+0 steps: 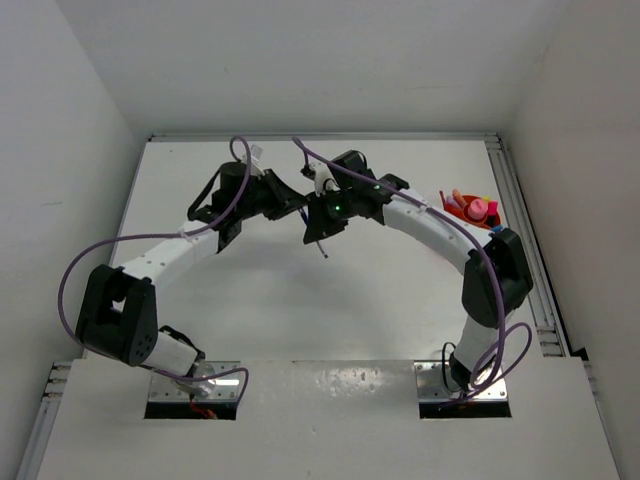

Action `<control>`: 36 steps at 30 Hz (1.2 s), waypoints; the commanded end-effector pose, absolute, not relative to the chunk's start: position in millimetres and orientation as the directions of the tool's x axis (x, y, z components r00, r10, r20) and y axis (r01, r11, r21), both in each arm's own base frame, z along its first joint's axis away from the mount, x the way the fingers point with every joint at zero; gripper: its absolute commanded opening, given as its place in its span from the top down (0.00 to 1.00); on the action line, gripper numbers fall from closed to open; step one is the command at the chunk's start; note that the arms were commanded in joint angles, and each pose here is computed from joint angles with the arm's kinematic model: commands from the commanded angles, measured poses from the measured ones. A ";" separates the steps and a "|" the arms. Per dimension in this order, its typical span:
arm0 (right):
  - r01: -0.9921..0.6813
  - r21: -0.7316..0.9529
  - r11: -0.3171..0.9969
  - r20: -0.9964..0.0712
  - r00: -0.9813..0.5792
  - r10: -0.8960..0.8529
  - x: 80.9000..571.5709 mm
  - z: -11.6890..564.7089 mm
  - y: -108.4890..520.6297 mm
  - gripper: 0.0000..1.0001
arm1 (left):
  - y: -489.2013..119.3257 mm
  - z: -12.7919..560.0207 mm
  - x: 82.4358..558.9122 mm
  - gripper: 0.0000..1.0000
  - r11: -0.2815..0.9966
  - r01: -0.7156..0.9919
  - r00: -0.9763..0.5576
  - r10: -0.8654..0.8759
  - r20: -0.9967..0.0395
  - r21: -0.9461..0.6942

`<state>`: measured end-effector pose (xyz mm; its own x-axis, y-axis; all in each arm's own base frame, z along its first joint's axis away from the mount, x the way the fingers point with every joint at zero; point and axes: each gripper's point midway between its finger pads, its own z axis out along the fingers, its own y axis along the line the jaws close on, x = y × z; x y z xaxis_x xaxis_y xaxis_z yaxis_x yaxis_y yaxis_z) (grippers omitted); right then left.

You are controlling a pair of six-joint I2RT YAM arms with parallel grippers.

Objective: Sort the stationery into containers
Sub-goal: Close the pen cap on the pen.

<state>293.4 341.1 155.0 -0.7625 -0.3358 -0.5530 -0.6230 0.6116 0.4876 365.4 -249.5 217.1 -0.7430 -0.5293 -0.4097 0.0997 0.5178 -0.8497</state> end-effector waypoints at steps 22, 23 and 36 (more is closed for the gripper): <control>-0.754 0.422 0.503 -0.800 -0.571 -0.184 348.1 239.6 388.6 1.00 | -292.9 188.7 303.0 1.00 0.463 0.095 -0.872 -0.388 -0.298 -0.881; -0.753 0.419 0.507 -0.803 -0.568 -0.179 349.9 241.5 388.9 1.00 | -293.8 186.7 301.9 1.00 0.463 0.091 -0.875 -0.386 -0.293 -0.882; -0.719 0.406 0.564 -0.823 -0.556 -0.116 376.7 253.5 382.5 1.00 | -303.7 179.5 290.8 1.00 0.458 0.075 -0.893 -0.365 -0.264 -0.886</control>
